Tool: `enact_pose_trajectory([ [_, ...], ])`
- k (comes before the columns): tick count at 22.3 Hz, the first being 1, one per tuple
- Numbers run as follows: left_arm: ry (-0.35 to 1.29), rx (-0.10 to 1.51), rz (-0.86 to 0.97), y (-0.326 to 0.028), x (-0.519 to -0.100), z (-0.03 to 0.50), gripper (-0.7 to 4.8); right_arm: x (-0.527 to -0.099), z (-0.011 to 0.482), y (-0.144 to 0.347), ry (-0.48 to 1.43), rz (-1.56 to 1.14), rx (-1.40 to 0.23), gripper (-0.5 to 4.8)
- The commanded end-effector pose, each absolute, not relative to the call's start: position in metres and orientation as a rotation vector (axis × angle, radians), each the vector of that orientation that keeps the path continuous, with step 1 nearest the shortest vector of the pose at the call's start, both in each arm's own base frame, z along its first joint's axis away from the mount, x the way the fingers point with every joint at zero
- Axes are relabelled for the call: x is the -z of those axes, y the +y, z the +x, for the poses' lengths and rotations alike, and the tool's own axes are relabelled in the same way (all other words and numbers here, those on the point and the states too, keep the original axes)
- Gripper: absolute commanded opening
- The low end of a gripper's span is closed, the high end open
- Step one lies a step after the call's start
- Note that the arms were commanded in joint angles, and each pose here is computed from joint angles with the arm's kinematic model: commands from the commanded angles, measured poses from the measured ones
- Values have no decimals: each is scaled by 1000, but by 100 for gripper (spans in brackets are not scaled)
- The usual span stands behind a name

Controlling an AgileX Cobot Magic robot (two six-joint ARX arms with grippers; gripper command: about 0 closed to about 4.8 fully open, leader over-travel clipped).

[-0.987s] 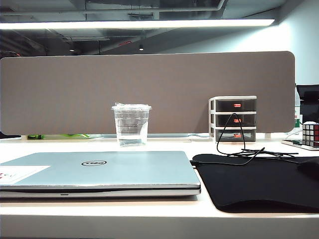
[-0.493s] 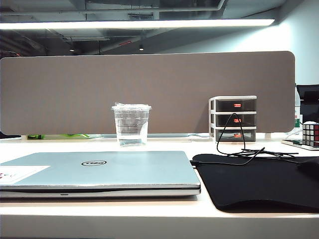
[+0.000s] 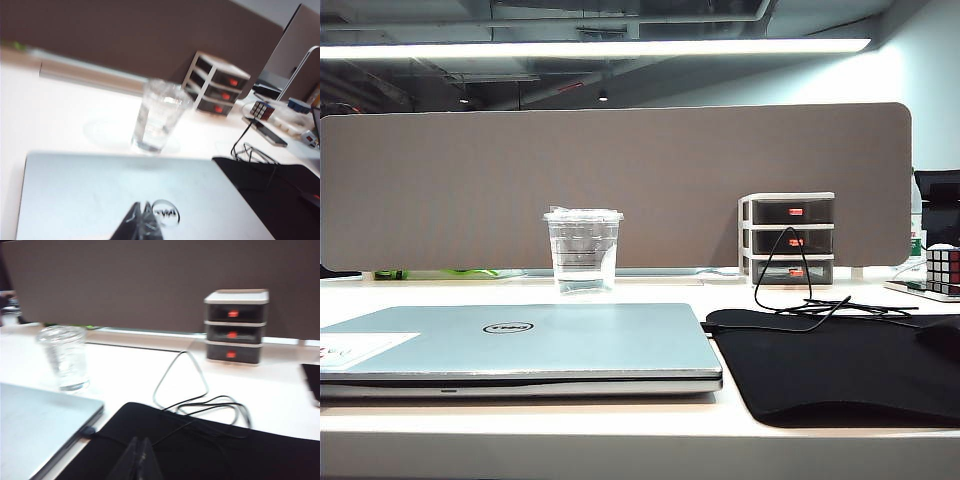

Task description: Pick up the coffee cup and place it over the laptop.

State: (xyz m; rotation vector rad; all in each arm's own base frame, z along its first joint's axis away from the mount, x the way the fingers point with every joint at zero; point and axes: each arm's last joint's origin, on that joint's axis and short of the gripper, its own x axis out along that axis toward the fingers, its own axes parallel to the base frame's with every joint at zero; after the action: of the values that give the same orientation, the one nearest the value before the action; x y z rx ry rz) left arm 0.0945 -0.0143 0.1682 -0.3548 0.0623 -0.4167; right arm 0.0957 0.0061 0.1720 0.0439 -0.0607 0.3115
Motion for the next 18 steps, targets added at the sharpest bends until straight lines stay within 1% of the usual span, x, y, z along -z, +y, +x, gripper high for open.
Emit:
enact_pose_trajectory([
  [1, 78, 446, -399, -15, -167, 94, -2, -170, 95, 9, -38, 142, -406, -1],
  [4, 90, 456, -432, -15, -167, 94, -2, -170, 95, 10, -27, 163, -446, -1],
  [7, 93, 473, -433, -16, -167, 94, 0, -170, 95, 10, -21, 165, -445, -1],
  [8, 88, 474, -429, -16, -167, 94, 25, -170, 95, 10, -22, 165, -446, -1],
  [9, 83, 475, -428, -16, -168, 94, 65, -170, 95, 10, -22, 165, -446, -1],
  [10, 67, 471, -426, -16, -169, 94, 122, -170, 95, 10, -21, 169, -446, -1],
  [11, 45, 462, -423, -15, -171, 94, 167, -170, 95, 10, -20, 173, -446, -1],
  [13, 17, 466, -418, -15, -174, 94, 216, -170, 95, 10, -19, 175, -446, -1],
  [15, 7, 482, -417, -16, -175, 94, 225, -170, 95, 10, -19, 175, -447, -1],
  [16, -5, 498, -411, -16, -177, 93, 322, -170, 94, 10, -18, 175, -459, -1],
  [18, -22, 504, -394, -16, -178, 93, 479, -169, 94, 10, -14, 178, -465, -1],
])
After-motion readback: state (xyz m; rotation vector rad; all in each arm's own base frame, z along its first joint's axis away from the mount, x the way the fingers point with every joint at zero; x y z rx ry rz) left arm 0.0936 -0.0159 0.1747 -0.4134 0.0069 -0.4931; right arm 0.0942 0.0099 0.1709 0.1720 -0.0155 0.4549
